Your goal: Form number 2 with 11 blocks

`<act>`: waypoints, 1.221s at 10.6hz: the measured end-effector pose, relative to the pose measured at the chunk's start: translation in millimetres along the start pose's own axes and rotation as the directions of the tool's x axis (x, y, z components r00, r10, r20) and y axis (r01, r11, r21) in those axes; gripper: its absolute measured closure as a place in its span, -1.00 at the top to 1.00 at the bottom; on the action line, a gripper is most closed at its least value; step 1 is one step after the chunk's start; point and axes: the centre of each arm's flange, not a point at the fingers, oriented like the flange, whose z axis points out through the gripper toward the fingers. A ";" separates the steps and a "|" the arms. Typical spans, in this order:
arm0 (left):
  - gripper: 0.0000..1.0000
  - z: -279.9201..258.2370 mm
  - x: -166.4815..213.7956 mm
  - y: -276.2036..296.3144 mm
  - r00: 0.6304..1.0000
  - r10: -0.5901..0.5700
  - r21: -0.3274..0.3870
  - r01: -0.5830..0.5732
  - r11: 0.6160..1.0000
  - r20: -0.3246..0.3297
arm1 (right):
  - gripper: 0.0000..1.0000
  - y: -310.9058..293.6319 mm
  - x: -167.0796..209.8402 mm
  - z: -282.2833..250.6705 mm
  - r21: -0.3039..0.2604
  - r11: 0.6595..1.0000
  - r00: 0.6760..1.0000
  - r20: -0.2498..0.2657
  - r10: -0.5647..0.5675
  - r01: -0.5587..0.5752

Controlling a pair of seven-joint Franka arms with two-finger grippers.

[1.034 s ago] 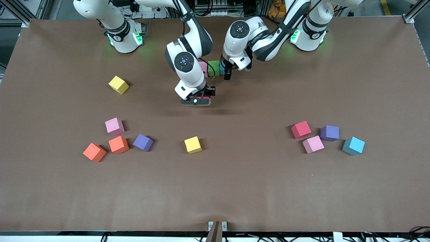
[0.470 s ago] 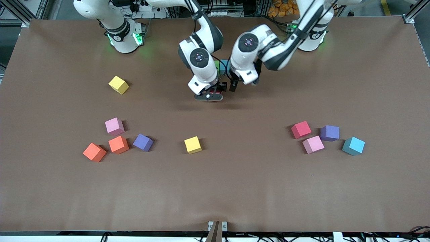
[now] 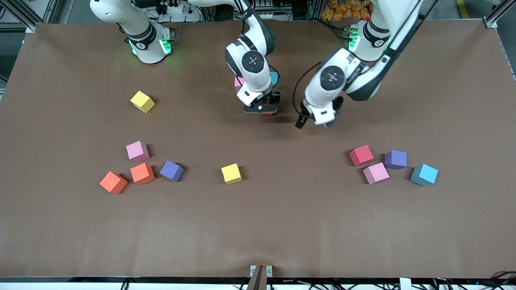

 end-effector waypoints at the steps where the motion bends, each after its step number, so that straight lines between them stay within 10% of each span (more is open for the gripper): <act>1: 1.00 -1.8 25.2 0.9 0.999 0.047 -0.001 -0.047 0.999 -0.021 | 0.12 -2.7 -5.1 1.9 -0.003 1.000 1.000 0.002 -0.001 0.001; 13: 1.00 -24.3 216.1 11.4 0.907 0.422 0.093 -0.420 0.903 0.005 | 0.12 -13.2 -35.4 19.6 -0.039 0.999 0.999 0.047 -0.010 0.012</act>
